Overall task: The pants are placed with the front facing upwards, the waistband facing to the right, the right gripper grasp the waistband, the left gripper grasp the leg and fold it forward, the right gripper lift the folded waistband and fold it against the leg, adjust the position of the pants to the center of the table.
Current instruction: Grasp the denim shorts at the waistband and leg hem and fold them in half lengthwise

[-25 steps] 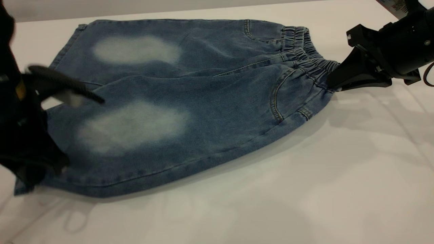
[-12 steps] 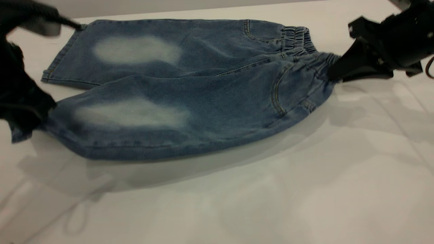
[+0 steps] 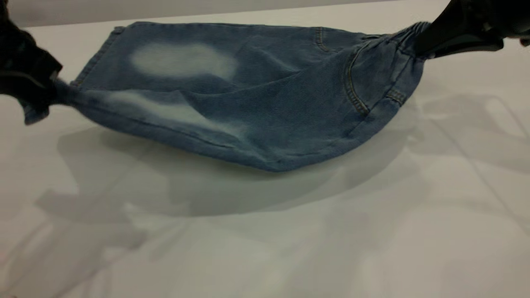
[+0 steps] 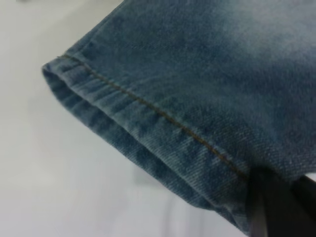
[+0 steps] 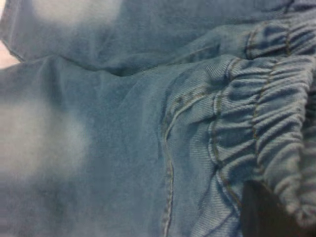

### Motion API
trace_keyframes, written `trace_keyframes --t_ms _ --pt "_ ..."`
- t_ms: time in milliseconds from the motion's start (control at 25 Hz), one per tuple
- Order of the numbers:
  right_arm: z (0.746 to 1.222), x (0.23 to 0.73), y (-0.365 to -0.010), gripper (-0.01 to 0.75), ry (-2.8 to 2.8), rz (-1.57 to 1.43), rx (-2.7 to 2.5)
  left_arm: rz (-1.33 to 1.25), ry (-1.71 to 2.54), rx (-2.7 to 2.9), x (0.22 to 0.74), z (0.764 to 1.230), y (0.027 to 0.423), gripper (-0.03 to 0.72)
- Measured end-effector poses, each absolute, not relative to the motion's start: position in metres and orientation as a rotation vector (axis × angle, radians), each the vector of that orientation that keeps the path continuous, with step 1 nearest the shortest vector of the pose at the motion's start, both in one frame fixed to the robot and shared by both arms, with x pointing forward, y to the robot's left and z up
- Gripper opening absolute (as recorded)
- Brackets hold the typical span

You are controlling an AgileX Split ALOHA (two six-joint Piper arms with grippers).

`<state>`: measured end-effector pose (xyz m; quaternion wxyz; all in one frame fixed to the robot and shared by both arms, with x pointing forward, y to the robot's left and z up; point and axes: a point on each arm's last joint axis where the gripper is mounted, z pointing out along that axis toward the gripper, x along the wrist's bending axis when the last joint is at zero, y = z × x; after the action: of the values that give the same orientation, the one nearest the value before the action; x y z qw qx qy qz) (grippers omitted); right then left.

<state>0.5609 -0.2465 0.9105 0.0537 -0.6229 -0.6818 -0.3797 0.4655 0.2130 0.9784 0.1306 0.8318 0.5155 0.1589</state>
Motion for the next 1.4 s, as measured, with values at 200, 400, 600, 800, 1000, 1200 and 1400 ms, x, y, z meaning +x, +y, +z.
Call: trace_keyframes --t_ms 200,400,600,800,1000,1200,1400 --pt "0.919 0.551 -0.249 0.032 -2.094 -1.163 -1.933 0.477 1.421 2.394 0.459 0.987 0.201 0.036" --pt "0.933 0.537 -0.251 0.032 -2.113 -1.202 -1.948 0.506 1.401 2.329 0.456 0.999 0.200 0.036" --pt "0.951 0.530 -0.254 0.032 -2.143 -1.266 -1.990 0.571 1.341 2.234 0.454 1.015 0.201 0.036" --pt "0.949 0.531 -0.257 0.032 -2.141 -1.250 -2.040 0.620 1.284 2.192 0.461 1.021 0.198 0.036" --pt "0.949 0.534 -0.260 0.032 -2.112 -1.242 -2.117 0.648 1.232 2.095 0.466 1.027 0.194 0.036" --pt "0.948 0.537 -0.264 0.032 -2.081 -1.233 -2.197 0.672 1.195 2.008 0.473 1.031 0.190 0.036" --pt "0.953 0.542 -0.265 0.032 -2.090 -1.256 -2.207 0.691 1.271 1.988 0.490 1.018 0.203 0.036"
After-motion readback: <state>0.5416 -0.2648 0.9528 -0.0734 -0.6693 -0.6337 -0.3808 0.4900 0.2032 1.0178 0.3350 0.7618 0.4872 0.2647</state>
